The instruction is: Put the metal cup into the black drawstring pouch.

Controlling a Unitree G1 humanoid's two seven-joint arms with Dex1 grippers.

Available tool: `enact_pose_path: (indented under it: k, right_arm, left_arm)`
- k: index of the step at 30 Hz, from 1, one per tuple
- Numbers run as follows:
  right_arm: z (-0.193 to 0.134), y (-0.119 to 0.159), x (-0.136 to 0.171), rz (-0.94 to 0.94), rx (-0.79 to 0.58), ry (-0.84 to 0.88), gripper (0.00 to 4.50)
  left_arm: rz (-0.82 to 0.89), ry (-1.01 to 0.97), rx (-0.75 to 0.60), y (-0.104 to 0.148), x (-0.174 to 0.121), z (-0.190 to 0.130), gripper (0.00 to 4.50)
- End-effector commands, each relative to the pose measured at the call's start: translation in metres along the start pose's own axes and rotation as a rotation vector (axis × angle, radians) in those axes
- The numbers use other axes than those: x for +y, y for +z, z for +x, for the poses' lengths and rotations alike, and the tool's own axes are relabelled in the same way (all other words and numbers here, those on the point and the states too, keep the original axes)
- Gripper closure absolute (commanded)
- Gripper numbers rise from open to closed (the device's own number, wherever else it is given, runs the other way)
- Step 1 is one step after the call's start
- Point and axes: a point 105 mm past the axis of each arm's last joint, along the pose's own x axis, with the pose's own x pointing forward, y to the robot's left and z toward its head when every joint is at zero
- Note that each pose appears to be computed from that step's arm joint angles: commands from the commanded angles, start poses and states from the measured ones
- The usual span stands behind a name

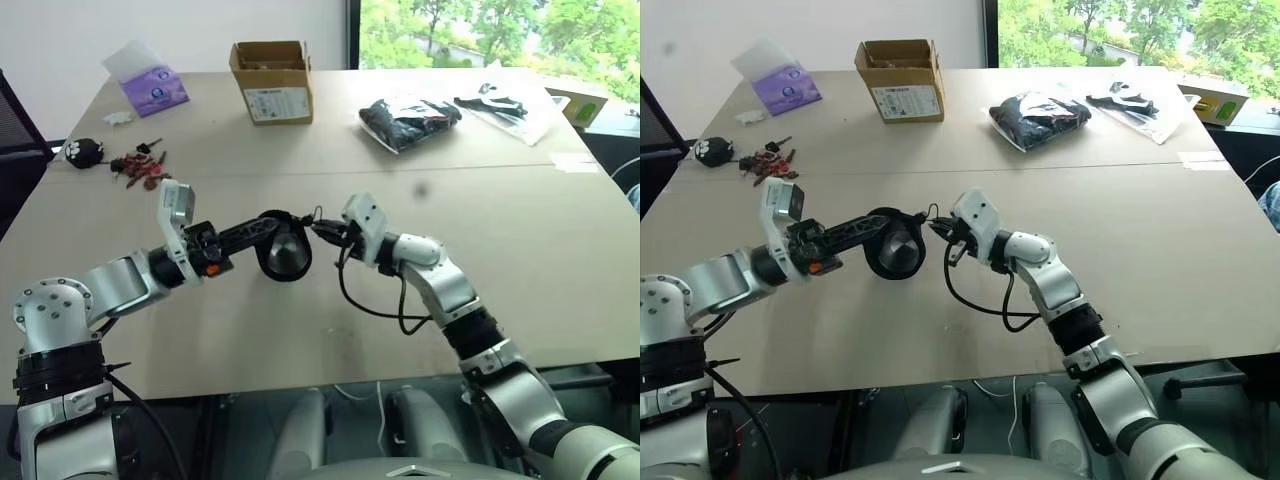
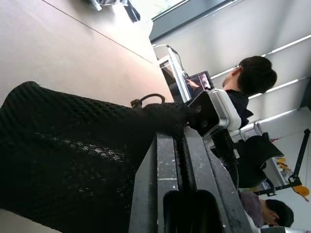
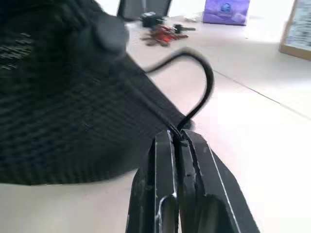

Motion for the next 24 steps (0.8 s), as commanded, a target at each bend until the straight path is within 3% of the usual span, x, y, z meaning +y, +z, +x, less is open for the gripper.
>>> enact_pose_path:
  k: [1,4,5,10,14,18,24]
  right_arm:
    - [-0.024,0.019,-0.035,-0.145,-0.002,-0.178,4.42]
    - [-0.054,0.042,-0.062,-0.296,0.019,-0.303,4.42]
    - [-0.063,0.053,-0.068,-0.344,0.015,-0.328,4.50]
    - [-0.084,0.110,-0.072,-0.481,-0.043,-0.360,4.50]
    - [-0.090,0.132,-0.067,-0.555,-0.047,-0.345,4.50]
    - [-0.091,0.156,-0.051,-0.632,-0.067,-0.280,4.50]
    - [-0.086,0.165,-0.037,-0.664,-0.075,-0.233,4.50]
  left_arm:
    - [0.104,0.002,-0.014,0.004,-0.007,0.000,4.50]
    - [0.121,-0.061,0.006,-0.002,-0.017,0.005,4.50]
    - [0.146,-0.076,0.023,-0.005,-0.021,0.007,3.91]
    - [0.341,-0.114,0.053,-0.008,-0.037,0.028,1.92]
    - [0.504,-0.125,0.014,0.004,-0.048,0.046,1.92]
    - [0.708,-0.145,-0.059,0.029,-0.071,0.084,1.92]
    - [0.820,-0.201,-0.053,0.029,-0.078,0.119,1.92]
